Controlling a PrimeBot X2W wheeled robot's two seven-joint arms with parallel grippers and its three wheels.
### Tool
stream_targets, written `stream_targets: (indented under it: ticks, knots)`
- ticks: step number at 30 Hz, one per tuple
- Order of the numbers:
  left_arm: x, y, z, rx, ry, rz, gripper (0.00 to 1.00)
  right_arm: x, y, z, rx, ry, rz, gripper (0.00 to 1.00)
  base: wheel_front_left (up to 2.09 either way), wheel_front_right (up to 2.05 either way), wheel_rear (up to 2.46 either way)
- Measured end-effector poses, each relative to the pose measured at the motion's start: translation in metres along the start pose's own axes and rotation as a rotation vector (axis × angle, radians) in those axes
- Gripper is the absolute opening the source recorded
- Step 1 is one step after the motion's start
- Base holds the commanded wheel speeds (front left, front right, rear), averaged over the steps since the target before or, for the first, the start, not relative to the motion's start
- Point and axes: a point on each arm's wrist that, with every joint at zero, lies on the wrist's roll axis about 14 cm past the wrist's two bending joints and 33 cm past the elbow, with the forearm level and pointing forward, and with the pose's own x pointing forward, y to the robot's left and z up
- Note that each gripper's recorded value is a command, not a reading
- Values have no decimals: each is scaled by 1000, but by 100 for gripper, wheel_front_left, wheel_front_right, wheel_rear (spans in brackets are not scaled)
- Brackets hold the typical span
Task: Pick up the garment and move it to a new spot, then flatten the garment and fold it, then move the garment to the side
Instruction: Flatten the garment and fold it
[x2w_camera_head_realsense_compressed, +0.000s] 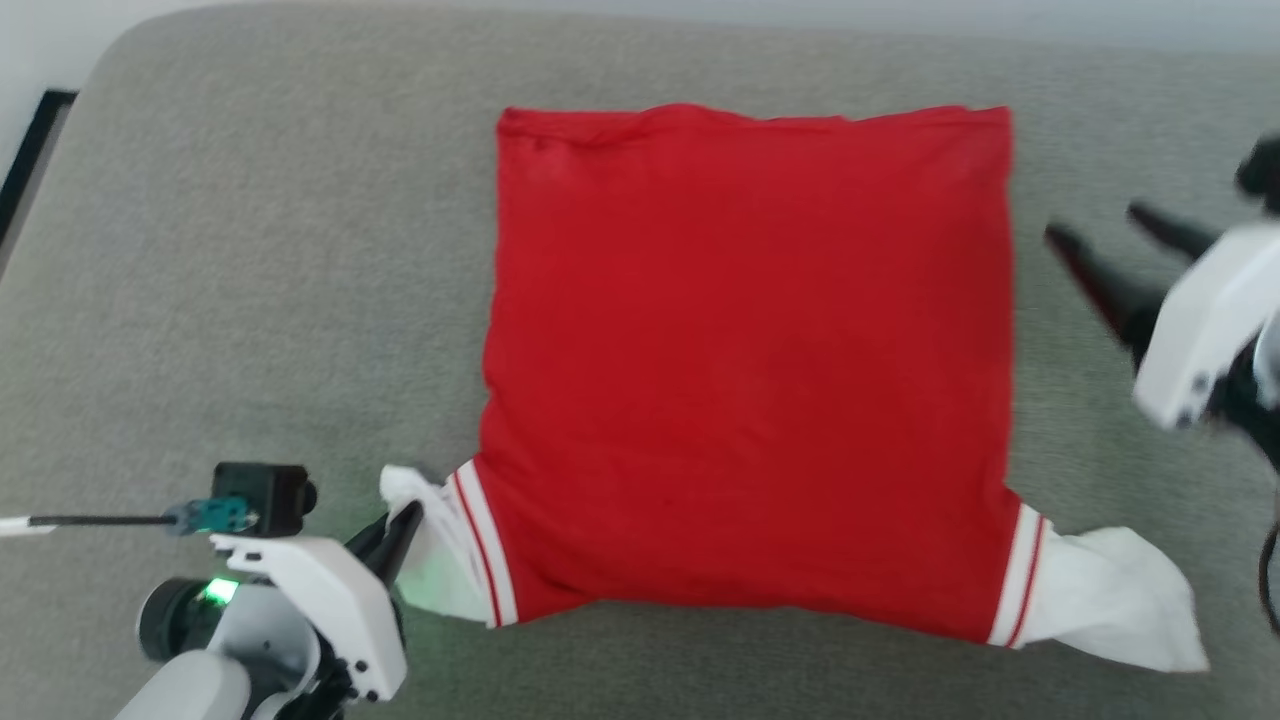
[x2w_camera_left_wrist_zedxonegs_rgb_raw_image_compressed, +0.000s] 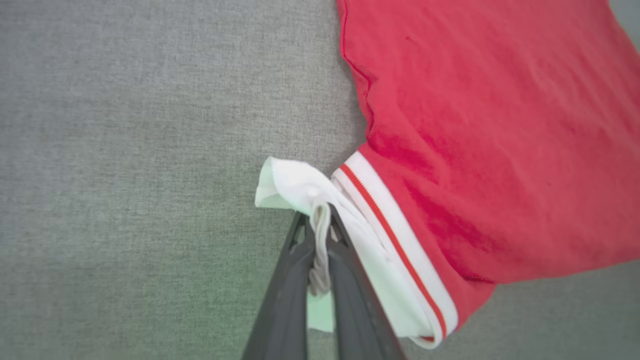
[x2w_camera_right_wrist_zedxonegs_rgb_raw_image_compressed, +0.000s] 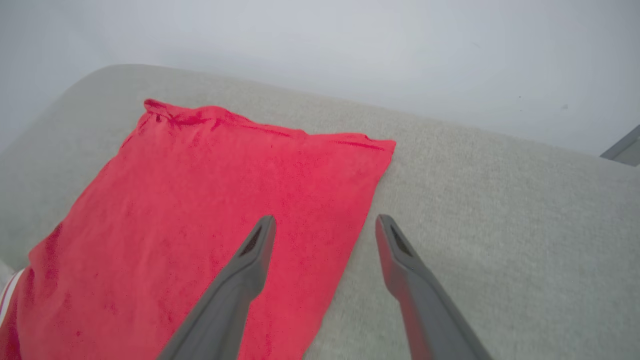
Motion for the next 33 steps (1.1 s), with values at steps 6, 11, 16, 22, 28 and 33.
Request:
stream_targets:
  ticks: [6,11,16,22,28,33]
  knots:
    - [4,-1,3,2,-7,-7,0,48,-19,13,7,17,-35,100,0,0,0]
    - [6,1,5,9,-16,-3,0,86,-37,4,18,106,-78,100,0,0,0]
    - [9,4,2,-3,-12,6,0,117,-48,-20,41,238,-112,100,0,0,0]
    - [11,11,-5,-19,6,26,0,144,-41,-63,85,423,-104,100,0,0,0]
    - [13,15,-7,-29,10,36,0,153,-40,-83,94,551,-117,100,0,0,0]
    - [14,18,-7,-33,7,42,0,153,-40,-82,69,566,-126,0,0,0,0]
